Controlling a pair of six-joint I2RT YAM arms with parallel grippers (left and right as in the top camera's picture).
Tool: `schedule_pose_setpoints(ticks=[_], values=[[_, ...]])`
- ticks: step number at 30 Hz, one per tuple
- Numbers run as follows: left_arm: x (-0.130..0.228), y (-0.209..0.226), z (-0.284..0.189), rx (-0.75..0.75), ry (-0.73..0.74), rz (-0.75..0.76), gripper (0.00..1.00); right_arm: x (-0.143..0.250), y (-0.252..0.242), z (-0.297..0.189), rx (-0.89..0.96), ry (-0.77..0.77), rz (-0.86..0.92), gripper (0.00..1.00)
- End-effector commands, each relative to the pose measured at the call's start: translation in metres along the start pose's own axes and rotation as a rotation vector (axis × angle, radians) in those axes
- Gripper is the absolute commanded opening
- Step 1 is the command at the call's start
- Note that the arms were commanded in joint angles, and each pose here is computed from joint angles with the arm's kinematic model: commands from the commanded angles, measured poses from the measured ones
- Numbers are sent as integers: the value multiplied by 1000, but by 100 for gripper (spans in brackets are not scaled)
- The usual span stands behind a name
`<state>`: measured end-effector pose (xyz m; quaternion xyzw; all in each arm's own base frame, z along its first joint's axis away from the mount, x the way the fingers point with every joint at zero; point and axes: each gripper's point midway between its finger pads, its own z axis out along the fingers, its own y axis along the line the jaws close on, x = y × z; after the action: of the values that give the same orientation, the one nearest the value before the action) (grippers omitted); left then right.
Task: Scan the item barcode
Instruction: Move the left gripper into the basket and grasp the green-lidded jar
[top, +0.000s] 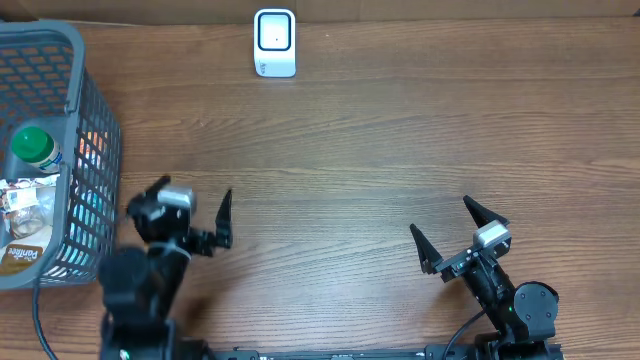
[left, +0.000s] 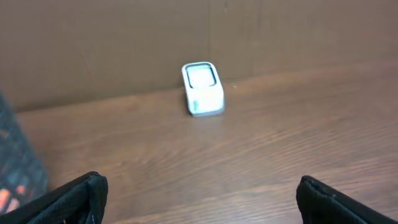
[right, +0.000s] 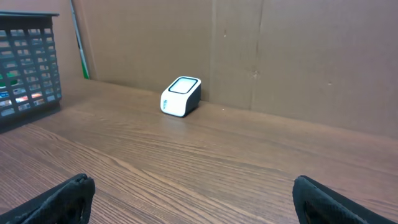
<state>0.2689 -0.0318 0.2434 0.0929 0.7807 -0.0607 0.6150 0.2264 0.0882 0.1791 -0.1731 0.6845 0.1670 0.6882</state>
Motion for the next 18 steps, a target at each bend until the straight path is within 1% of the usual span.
schedule_pose_setpoints(ticks=[1,7,10,14,18], values=[[-37,-7,9,70,50,-11,100,2,2,0,-6,-3,2,100],[-78,1,28,90,275,-74,100,2,2,0,-6,-3,2,100],[-104,-2,33,135,343,-103,100,2,2,0,-6,-3,2,100],[-136,-15,33,229,383,-140,100,2,2,0,-6,-3,2,100],[-163,-33,24,338,377,-182,99,2,2,0,-6,-3,2,100]])
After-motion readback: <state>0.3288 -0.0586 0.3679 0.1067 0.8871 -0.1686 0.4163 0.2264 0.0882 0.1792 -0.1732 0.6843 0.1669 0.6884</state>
